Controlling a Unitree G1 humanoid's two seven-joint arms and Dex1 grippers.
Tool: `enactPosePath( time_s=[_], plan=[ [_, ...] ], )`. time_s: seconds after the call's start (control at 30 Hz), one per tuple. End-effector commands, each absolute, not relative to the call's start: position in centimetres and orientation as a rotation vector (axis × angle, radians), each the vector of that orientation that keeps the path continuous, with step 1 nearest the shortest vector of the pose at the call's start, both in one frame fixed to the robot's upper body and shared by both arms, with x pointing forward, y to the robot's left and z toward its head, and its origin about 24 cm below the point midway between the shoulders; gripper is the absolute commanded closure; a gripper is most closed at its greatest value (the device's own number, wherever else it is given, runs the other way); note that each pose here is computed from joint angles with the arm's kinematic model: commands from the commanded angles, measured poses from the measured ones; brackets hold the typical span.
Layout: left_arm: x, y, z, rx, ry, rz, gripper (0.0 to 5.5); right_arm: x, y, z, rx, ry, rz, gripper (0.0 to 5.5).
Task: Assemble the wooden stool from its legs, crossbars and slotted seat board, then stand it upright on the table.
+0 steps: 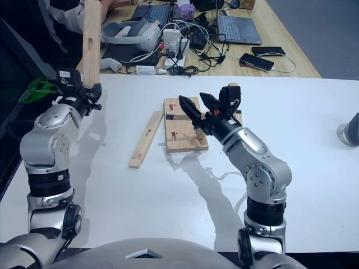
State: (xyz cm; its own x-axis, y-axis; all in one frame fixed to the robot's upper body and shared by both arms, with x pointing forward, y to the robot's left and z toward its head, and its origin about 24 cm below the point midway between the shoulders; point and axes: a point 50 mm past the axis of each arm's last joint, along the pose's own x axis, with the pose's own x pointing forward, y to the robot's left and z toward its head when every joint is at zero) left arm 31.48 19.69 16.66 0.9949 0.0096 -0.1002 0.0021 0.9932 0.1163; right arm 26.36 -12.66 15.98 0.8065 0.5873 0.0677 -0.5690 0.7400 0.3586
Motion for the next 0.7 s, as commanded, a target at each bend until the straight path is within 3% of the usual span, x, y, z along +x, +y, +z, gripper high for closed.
enactPosePath(
  time_s=[0.03, 0.37, 0.7],
  plan=[
    [32.3, 19.2, 19.8, 0.119, -0.057, 0.005, 3.45, 27.1, -12.3, 17.5, 0.421, 0.023, 0.65, 1.5],
    [32.1, 16.1, 22.7, 0.076, -0.205, -0.251, 3.45, 31.0, -10.5, 23.8, 0.641, -0.073, 0.712, 1.5],
    [30.1, 13.3, 22.0, 0.101, -0.233, -0.471, 3.45, 31.3, -9.4, 25.6, 0.705, -0.068, 0.875, 1.5]
  ],
)
